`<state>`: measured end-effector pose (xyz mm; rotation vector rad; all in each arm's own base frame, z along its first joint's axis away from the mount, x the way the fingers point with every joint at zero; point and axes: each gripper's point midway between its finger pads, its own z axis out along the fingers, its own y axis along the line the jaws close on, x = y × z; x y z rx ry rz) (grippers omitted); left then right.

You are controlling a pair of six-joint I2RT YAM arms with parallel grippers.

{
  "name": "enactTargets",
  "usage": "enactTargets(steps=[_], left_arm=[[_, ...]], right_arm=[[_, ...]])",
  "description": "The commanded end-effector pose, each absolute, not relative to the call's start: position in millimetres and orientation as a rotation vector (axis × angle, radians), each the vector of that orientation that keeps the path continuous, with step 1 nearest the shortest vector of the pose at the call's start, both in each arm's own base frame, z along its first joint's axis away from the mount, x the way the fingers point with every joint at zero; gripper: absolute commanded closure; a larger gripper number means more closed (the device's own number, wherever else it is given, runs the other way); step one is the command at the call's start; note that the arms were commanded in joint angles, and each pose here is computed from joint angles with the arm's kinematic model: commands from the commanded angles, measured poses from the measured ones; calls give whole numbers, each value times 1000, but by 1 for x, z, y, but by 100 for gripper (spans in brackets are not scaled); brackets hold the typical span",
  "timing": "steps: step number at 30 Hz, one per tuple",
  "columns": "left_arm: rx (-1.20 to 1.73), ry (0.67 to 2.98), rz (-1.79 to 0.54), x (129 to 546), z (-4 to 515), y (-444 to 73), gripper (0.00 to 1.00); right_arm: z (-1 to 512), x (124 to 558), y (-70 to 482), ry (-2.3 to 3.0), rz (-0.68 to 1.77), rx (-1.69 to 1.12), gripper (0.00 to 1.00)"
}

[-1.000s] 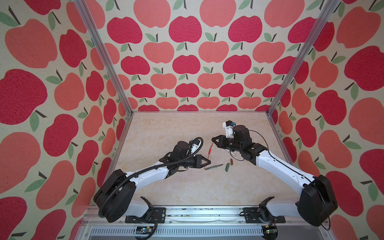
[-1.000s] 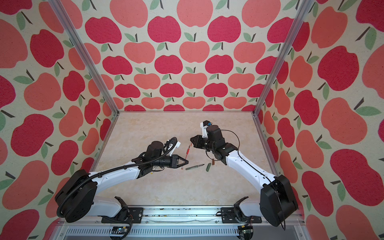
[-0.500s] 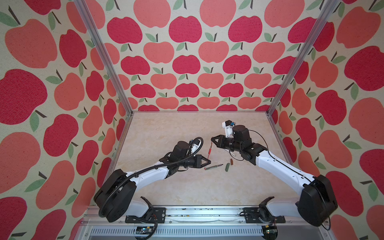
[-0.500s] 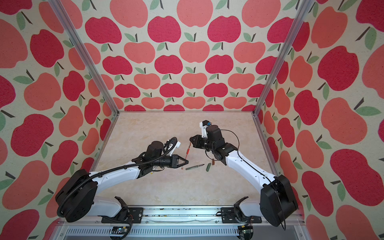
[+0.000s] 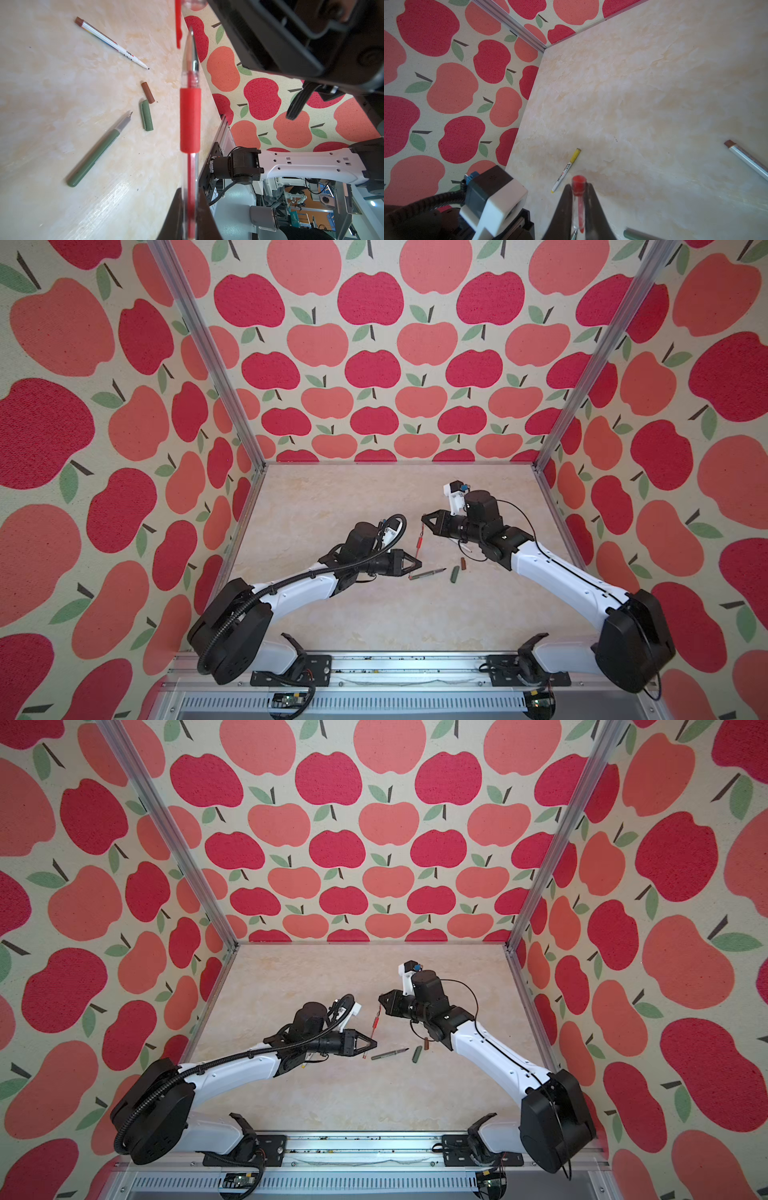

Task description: Insert the pens into the pen caps

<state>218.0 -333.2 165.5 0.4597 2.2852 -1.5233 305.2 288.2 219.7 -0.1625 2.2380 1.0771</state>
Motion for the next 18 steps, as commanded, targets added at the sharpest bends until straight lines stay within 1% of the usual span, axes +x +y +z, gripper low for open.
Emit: enactTargets(steps=[1,18], left_arm=[[482,2229,-1528,224,179,-339,100],[478,2208,-1512,224,184,-337,100]], right_arm=[[218,305,294,2236,1104,-165,86],[216,308,289,2238,1072,-147,87]])
